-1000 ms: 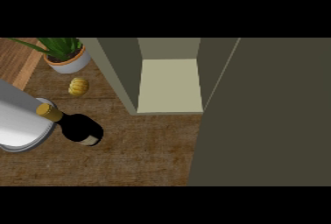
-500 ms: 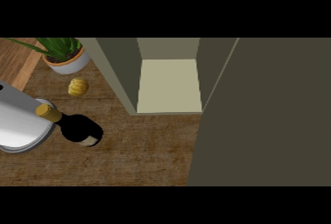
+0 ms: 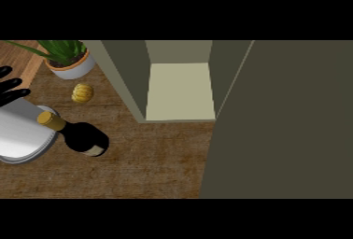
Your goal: Pick up the wine, place it into the cabinet and close the cabinet
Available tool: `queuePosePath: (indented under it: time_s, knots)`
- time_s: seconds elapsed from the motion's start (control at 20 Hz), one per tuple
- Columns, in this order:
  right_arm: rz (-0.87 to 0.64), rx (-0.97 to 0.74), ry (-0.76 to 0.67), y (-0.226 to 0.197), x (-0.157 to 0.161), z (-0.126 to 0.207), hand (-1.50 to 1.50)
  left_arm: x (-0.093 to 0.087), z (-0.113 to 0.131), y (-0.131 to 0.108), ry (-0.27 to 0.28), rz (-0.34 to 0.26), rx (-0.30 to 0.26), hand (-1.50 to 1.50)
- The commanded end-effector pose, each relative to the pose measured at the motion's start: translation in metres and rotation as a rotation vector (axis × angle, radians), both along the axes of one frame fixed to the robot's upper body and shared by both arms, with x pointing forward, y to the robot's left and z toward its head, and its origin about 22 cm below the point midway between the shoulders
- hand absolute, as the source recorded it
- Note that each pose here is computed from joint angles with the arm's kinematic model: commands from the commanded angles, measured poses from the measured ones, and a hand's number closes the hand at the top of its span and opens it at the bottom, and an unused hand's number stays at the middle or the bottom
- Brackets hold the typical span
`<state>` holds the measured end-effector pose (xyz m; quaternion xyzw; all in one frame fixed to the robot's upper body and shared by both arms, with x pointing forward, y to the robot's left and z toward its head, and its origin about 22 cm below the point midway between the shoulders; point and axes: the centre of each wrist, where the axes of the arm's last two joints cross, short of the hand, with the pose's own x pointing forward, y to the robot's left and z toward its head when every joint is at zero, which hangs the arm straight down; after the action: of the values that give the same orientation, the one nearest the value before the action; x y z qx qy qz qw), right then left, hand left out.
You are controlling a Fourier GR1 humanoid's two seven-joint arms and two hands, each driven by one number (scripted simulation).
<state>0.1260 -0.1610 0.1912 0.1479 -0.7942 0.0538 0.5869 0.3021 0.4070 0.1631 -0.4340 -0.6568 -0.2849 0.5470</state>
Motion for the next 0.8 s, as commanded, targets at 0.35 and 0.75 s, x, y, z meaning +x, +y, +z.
queuePosePath:
  time_s: [0.35,0.75]
  knots:
    - [-0.077,-0.012,-0.085,-0.017,-0.035,0.028,-1.5,0.012,-0.047,-0.01,0.004,0.002,0.06,-1.5]
    - [-0.058,-0.03,-0.089,-0.012,-0.024,0.023,-1.5,0.016,-0.076,-0.01,0.011,0.073,0.07,-1.5]
